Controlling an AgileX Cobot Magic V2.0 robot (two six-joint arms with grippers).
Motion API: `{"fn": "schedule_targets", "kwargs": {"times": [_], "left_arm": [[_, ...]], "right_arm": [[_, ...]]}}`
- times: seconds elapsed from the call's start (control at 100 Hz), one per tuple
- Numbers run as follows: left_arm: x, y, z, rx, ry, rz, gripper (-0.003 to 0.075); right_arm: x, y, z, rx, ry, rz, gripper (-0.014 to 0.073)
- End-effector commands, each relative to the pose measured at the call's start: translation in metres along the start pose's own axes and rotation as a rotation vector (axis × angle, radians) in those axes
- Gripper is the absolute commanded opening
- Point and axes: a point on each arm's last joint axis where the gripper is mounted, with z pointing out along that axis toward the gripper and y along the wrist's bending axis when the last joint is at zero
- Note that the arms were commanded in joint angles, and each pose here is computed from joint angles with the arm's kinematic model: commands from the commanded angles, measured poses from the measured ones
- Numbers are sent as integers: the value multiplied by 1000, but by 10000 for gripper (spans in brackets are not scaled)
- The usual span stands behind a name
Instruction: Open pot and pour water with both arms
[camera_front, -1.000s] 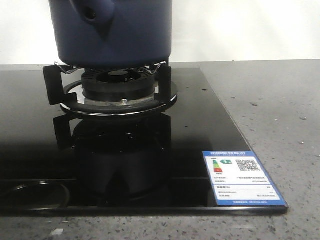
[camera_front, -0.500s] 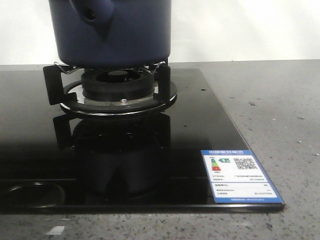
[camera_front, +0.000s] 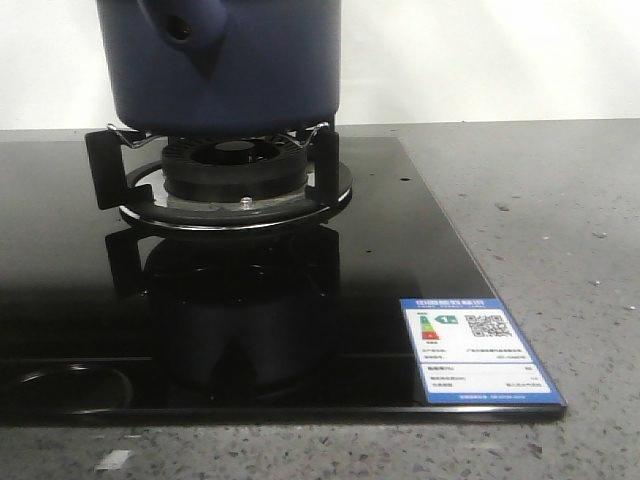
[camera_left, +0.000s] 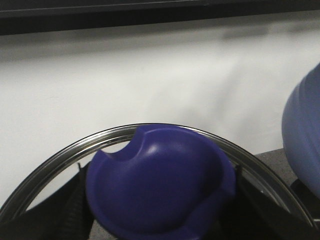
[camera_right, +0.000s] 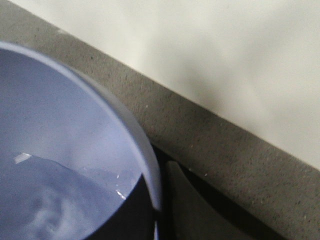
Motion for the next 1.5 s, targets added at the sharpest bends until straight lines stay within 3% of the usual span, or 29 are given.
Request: {"fn": "schedule_targets", "kwargs": {"times": [0.0, 0.62, 1.09, 1.491], "left_arm": [[-21, -3, -10, -16, -90, -33, 358], [-21, -3, -10, -14, -90, -33, 358], [-21, -3, -10, -7, -88, -33, 358], [-20, -4, -10, 2, -85, -33, 358]], "right_arm": [[-38, 9, -51, 16, -251, -19, -42], [-36, 11, -57, 50, -329, -78, -42], [41, 13, -64, 231, -656, -36, -42], [76, 14, -55, 310, -828, -42, -43]]}}
